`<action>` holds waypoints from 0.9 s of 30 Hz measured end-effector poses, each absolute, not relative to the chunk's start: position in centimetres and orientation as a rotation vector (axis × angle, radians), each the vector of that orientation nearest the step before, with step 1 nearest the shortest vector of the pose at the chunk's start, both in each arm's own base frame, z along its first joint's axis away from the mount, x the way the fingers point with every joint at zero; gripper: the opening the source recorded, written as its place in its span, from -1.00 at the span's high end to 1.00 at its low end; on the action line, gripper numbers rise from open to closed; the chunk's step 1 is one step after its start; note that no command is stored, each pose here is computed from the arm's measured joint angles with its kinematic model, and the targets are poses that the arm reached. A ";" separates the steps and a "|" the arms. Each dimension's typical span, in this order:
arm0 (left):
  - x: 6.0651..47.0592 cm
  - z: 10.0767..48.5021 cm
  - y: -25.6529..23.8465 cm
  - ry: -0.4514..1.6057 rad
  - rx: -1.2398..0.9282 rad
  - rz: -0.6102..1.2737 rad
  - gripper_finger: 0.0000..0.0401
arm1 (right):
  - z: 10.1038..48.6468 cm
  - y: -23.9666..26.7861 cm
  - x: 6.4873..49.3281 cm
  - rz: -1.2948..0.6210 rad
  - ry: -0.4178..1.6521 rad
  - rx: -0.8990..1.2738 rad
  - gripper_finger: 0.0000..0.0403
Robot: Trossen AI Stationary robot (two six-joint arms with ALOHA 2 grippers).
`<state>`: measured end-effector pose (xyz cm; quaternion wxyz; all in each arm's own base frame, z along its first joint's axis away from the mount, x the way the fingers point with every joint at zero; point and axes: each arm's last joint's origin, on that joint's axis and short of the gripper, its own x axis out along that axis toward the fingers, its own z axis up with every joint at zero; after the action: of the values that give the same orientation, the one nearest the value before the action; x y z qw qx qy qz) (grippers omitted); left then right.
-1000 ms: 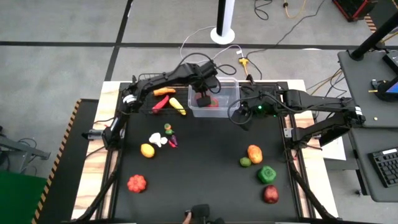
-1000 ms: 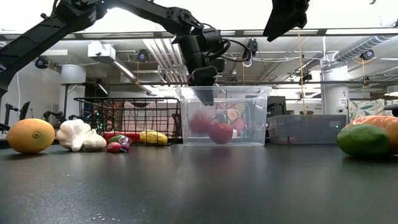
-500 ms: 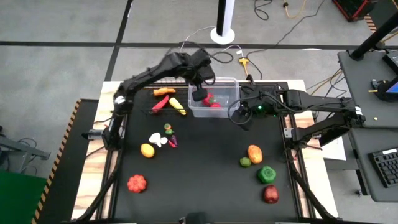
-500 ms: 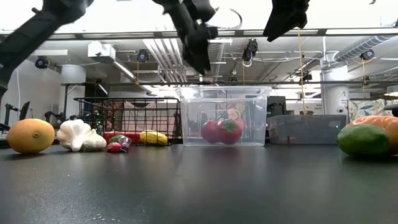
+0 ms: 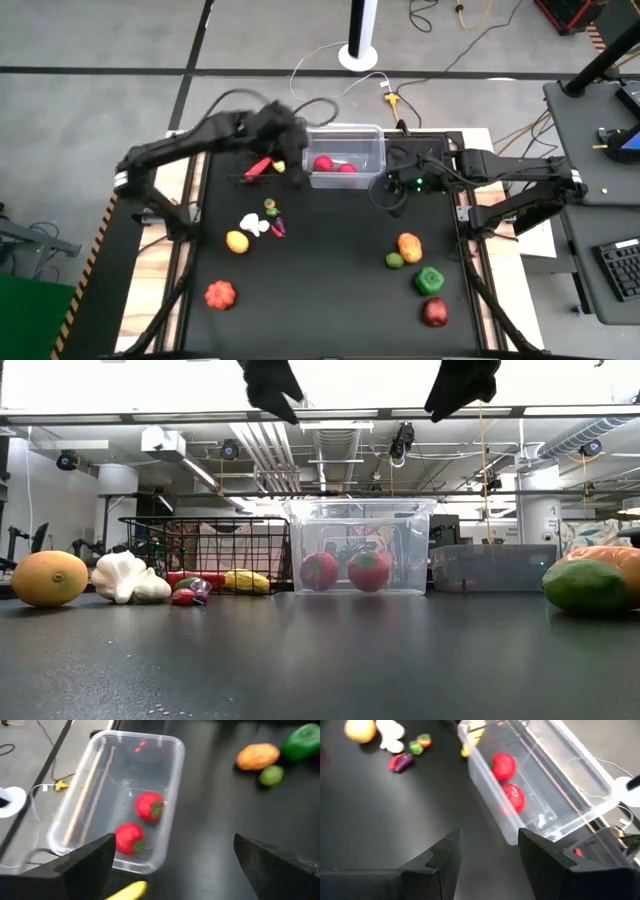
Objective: Sort produce into baskets
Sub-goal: Put the lime into the transparent bin
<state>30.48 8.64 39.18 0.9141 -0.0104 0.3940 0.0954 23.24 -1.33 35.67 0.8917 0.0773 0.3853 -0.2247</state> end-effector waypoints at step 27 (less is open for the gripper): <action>21.6 31.1 -6.0 0.614 -0.093 0.441 -0.85 | 29.3 7.1 27.5 -0.152 1.135 0.108 0.08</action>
<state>21.59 -6.00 31.12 0.9284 -0.0452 0.2996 0.2151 27.52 7.06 29.35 0.8390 0.0513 0.5369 -0.0719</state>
